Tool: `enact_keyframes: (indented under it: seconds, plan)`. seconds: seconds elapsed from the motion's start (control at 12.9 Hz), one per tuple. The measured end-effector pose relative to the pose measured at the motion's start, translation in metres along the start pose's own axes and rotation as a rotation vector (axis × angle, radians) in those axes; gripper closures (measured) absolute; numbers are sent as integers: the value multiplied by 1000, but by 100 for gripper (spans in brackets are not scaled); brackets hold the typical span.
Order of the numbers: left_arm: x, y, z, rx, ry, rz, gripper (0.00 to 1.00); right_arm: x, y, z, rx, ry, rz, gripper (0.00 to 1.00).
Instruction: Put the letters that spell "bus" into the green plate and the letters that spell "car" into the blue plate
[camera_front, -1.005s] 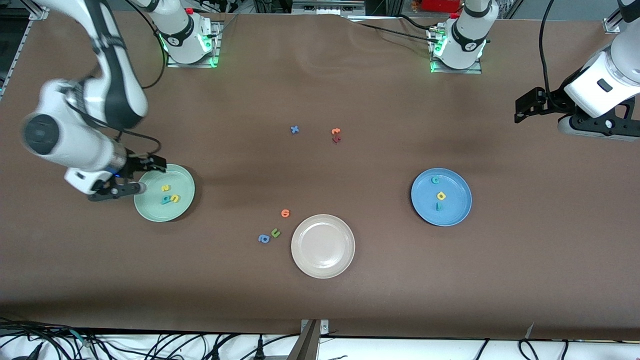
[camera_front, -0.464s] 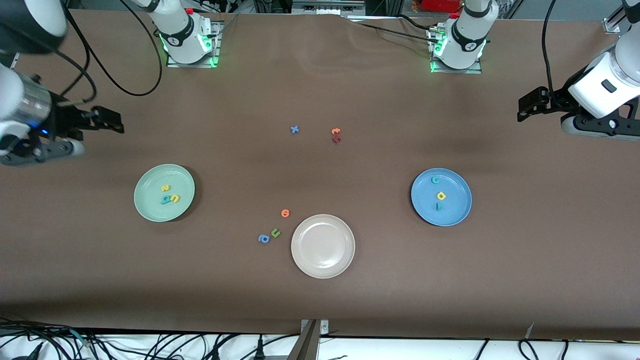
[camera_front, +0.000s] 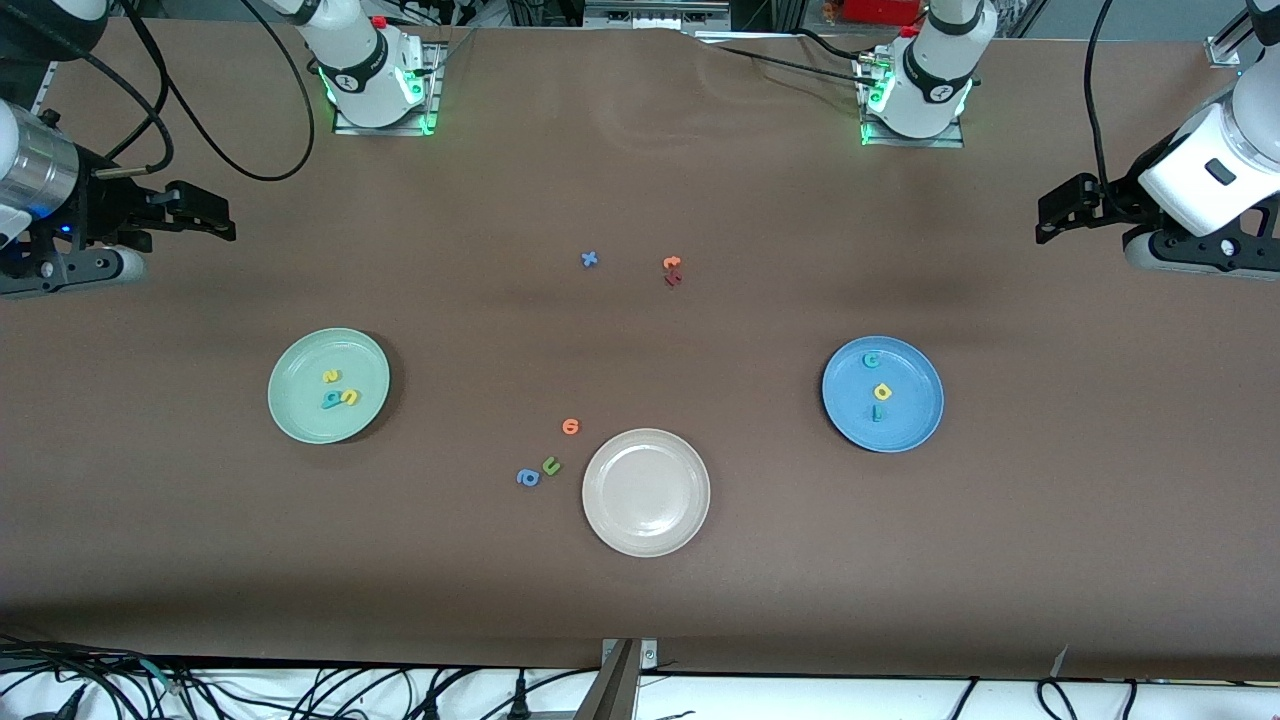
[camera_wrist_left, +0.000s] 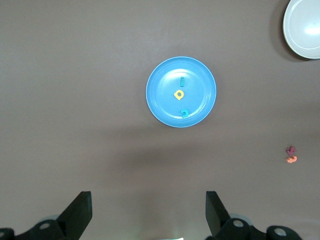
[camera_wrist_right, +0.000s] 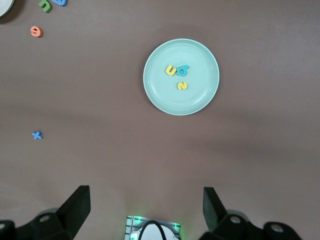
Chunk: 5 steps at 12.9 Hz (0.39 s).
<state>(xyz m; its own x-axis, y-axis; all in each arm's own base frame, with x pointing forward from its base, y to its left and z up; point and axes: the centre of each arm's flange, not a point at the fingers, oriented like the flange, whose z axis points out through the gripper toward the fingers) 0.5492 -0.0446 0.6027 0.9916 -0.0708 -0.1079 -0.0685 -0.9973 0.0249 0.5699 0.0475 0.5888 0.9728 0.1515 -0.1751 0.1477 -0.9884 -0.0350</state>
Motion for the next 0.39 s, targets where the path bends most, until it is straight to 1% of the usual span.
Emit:
enact_keyframes:
  seconds: [0.15, 0.39]
  plan:
    - [0, 0, -1, 0, 2, 0, 0, 0, -2, -5, -9, 23, -2, 0]
    - [0, 3, -3, 0, 6, 4, 0, -1, 1, -11, -9, 40, 4, 0]
